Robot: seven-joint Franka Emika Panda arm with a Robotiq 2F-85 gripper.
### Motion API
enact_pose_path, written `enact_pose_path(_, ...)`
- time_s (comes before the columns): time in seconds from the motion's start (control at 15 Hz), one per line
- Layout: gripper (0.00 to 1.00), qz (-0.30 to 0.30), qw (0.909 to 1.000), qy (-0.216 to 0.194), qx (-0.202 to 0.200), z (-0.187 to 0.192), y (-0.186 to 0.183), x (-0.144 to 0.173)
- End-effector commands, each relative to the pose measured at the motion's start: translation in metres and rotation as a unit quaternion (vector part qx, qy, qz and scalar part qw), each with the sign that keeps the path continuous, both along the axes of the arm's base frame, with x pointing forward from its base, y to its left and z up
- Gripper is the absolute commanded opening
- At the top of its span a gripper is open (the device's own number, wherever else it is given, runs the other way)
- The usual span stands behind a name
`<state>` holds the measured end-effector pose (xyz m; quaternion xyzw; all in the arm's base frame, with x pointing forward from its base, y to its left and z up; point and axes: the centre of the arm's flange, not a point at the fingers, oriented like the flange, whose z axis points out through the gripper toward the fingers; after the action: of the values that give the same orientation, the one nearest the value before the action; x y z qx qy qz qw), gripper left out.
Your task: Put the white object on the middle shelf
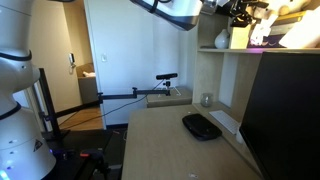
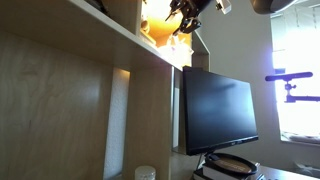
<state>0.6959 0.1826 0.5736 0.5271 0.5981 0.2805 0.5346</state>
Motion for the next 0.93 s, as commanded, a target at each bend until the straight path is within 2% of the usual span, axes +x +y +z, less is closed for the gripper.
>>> enact_pose_path(0.0, 0.96, -0.002, 0.9999, -0.007, -0.011, 0.009, 0.001, 0.004)
enact_pose_path(0.07, 1.0, 0.001, 1.0, -0.003, -0.007, 0.01, 0.0, 0.005)
enact_pose_path(0.27, 1.0, 0.001, 1.0, -0.002, -0.01, 0.009, -0.001, 0.005)
enact_pose_path(0.47, 1.0, 0.008, 0.9993, 0.025, -0.027, 0.008, 0.0, 0.005)
enact_pose_path(0.67, 1.0, -0.002, 0.9932, 0.083, -0.082, 0.002, -0.004, 0.008)
enact_pose_path(0.87, 1.0, -0.023, 0.9868, 0.105, -0.121, 0.005, -0.011, 0.005)
